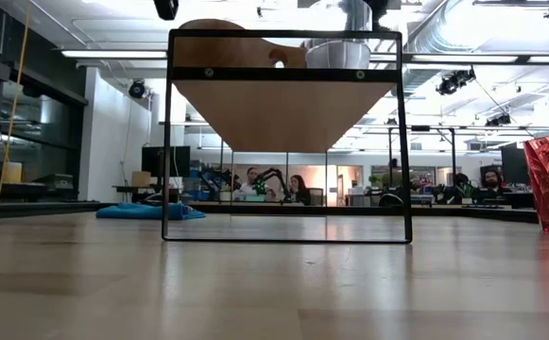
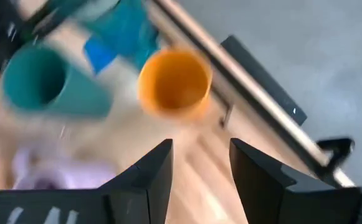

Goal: Stack small to large cups/mugs on shelf
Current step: Move the orange cup to the top right of the table

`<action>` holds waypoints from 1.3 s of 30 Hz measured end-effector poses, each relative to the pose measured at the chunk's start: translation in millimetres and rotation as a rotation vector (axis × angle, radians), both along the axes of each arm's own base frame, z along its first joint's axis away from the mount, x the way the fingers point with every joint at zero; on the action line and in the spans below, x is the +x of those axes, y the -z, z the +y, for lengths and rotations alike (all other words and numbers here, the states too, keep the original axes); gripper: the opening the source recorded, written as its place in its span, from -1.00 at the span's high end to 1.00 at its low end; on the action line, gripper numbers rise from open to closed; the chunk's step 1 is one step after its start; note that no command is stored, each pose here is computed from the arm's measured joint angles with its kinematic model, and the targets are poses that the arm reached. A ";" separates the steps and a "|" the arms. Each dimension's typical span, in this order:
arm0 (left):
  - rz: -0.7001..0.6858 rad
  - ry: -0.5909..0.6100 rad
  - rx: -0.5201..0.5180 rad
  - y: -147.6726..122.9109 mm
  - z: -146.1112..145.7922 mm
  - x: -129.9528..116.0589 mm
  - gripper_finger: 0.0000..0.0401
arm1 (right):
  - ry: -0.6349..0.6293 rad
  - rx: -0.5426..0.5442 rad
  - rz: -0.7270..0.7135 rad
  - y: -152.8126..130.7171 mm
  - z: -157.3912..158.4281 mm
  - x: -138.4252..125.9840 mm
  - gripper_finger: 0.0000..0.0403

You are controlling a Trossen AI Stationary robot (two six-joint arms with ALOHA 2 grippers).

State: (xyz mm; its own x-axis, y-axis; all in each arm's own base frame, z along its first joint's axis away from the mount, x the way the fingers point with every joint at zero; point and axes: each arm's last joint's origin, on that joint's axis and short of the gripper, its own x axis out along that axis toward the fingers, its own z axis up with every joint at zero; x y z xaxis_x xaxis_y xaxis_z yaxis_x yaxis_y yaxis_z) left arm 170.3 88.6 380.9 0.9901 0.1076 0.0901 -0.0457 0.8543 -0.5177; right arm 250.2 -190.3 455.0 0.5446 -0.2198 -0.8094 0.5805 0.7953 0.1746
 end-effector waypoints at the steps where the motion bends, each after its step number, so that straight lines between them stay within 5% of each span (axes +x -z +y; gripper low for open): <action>1: 0.000 0.000 0.002 0.0 0.0 0.0 -0.03 | -0.020 0.009 0.016 -4.1 8.5 -7.6 0.26; 8: 0.003 -0.002 0.016 0.1 0.0 0.0 -0.03 | -0.093 -0.034 -0.038 -21.7 60.0 -49.4 0.26; 18: 0.003 -0.002 0.019 0.1 0.0 0.0 -0.03 | -0.102 0.103 -0.233 58.4 113.8 -97.2 0.26; 26: 0.047 -0.023 0.178 2.8 0.3 0.2 -0.03 | -0.197 -0.073 -0.614 84.7 132.4 -105.0 0.26; 30: 0.062 -0.060 0.222 3.5 1.3 0.1 -0.03 | -0.283 -0.179 -0.646 97.1 135.3 -103.0 0.26; 39: 0.064 -0.099 0.225 3.2 2.5 -0.1 -0.03 | -0.311 -0.196 -0.656 99.8 136.5 -99.2 0.26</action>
